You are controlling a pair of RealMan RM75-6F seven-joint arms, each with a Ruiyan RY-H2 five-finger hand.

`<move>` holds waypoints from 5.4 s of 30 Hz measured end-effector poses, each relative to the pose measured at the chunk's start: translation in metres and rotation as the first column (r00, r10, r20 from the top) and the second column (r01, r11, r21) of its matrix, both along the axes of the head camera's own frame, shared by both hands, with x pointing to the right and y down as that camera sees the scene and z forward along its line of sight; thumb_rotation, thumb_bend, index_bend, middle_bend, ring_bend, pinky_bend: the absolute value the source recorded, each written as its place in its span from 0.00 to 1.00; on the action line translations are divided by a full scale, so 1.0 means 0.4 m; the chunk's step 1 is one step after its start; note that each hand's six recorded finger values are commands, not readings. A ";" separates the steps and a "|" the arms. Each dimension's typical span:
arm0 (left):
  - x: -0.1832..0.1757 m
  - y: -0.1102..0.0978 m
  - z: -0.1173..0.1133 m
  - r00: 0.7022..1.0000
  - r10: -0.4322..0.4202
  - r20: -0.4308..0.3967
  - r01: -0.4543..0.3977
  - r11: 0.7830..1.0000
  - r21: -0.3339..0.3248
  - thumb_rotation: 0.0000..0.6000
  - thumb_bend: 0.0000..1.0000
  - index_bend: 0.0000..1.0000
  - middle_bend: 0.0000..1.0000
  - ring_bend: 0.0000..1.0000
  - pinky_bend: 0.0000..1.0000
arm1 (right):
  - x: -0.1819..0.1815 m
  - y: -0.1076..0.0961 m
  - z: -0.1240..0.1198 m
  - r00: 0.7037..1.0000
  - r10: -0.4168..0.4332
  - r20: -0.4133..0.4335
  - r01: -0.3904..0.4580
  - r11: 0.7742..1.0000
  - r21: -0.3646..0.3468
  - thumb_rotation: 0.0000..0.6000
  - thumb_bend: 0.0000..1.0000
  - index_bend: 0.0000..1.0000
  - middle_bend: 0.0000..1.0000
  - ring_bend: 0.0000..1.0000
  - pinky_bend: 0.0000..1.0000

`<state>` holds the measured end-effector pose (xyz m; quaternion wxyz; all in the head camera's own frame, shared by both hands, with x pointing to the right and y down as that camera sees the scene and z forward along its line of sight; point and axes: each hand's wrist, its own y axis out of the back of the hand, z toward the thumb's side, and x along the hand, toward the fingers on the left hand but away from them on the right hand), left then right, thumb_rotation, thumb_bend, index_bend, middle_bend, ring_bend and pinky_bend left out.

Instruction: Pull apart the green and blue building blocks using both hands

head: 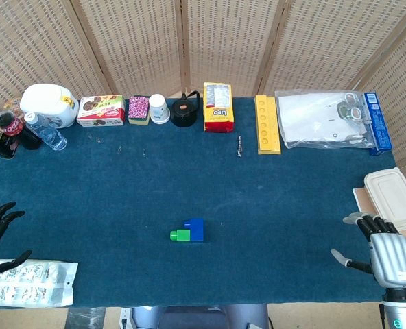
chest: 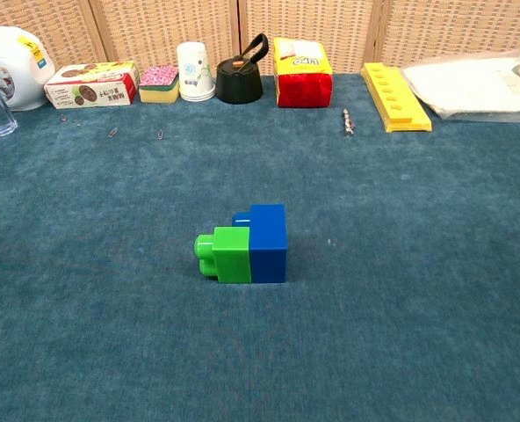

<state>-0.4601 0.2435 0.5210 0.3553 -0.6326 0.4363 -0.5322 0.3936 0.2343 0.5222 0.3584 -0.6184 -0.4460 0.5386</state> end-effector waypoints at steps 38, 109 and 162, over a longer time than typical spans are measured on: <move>0.000 -0.014 -0.022 1.000 -0.002 0.025 0.001 0.999 0.033 1.00 0.17 0.25 0.18 0.07 0.16 | -0.080 -0.070 0.058 0.974 -0.104 0.201 0.121 0.990 -0.073 0.74 0.19 0.34 0.33 0.29 0.32; -0.072 -0.019 -0.056 0.995 -0.044 0.084 0.040 0.998 0.043 1.00 0.17 0.25 0.18 0.07 0.16 | -0.769 -0.127 0.395 0.808 -0.554 0.202 0.587 0.790 -0.180 0.74 0.15 0.29 0.29 0.33 0.40; 0.165 -0.112 -0.084 0.950 0.307 0.045 -0.310 0.949 0.064 1.00 0.18 0.28 0.18 0.16 0.21 | -0.682 -0.197 0.310 0.813 -0.110 0.571 0.392 0.830 -0.398 0.73 0.22 0.58 0.56 0.67 0.60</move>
